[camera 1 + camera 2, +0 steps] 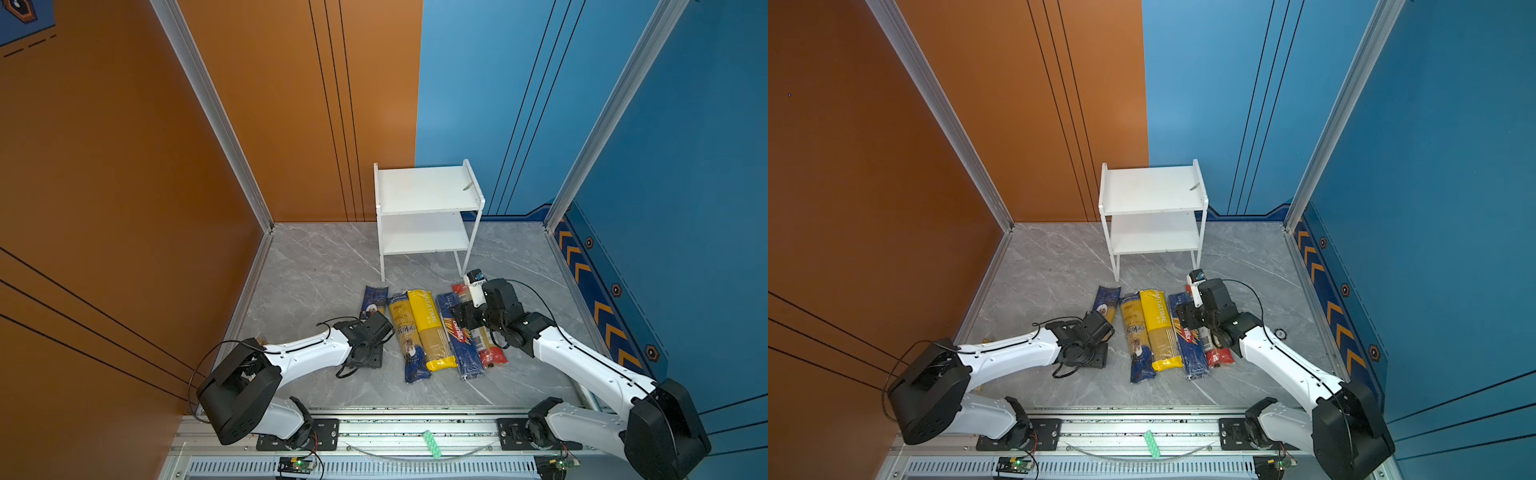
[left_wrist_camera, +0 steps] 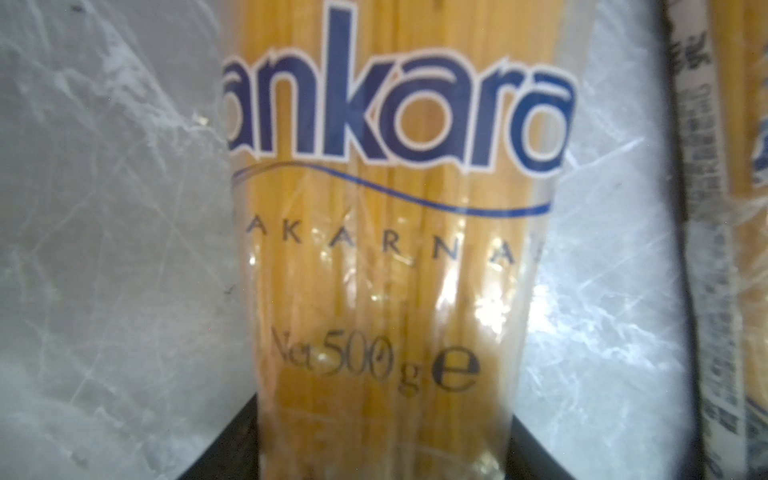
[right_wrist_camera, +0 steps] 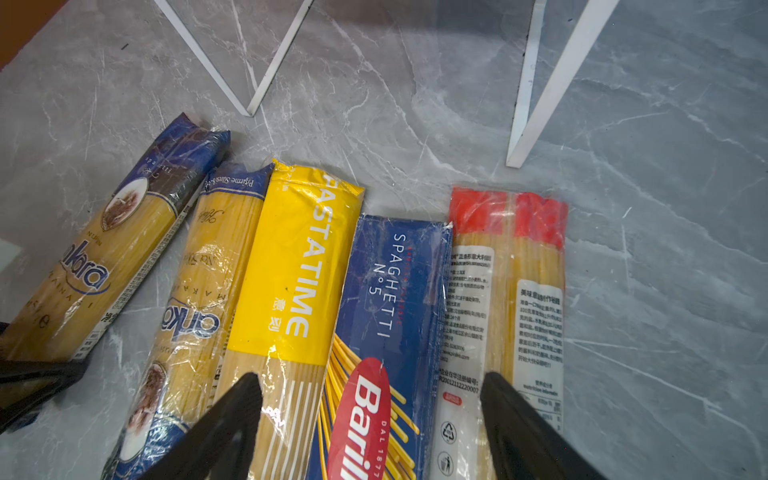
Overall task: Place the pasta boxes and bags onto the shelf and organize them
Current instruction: 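Lift the Ankara bag upright with the left gripper and draw it back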
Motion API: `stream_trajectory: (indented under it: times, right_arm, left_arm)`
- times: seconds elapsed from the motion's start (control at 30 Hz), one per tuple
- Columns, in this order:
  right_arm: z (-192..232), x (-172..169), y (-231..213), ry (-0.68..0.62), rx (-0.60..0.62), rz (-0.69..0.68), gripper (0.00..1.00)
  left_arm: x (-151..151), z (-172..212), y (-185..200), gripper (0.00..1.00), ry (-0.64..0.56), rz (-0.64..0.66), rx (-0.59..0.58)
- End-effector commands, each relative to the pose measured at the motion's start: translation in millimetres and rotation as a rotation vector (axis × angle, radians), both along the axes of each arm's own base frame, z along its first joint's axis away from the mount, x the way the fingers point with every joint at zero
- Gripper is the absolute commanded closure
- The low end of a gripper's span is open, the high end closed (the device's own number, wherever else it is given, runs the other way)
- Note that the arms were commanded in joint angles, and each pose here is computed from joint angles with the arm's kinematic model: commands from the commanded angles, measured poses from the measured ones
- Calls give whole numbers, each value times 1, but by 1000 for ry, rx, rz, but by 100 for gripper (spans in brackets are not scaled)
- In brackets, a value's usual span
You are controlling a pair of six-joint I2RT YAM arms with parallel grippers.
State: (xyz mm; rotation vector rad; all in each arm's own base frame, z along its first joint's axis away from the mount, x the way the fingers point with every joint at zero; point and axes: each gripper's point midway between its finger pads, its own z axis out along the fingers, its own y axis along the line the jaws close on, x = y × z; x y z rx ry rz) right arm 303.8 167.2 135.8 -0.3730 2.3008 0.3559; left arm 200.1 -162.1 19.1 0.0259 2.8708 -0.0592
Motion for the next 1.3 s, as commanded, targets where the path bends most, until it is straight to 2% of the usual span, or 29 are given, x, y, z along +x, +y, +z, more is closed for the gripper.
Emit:
stream_trajectory:
  times: [0.0, 0.53, 0.6, 0.7, 0.9, 1.27]
  right_arm:
    - [6, 3, 1, -12, -3, -10, 19]
    - [1, 2, -3, -6, -22, -25, 19]
    - [1, 2, -3, -4, -23, -25, 19]
    - [-1, 1, -4, 0, -27, -28, 19]
    - [-2, 1, -6, -1, -35, -34, 19]
    - [-7, 1, -8, 4, -42, -44, 19]
  left_arm:
    - [-9, -2, 5, 39, 32, -7, 7]
    - [-7, 0, 9, 71, 21, 14, 1]
    - [-7, -1, 9, 80, 24, 14, 2]
    - [-6, 0, 8, 100, 23, 15, 0]
    - [-2, 7, 7, 100, -4, 32, -18]
    - [23, 56, 10, 100, -180, 113, -120]
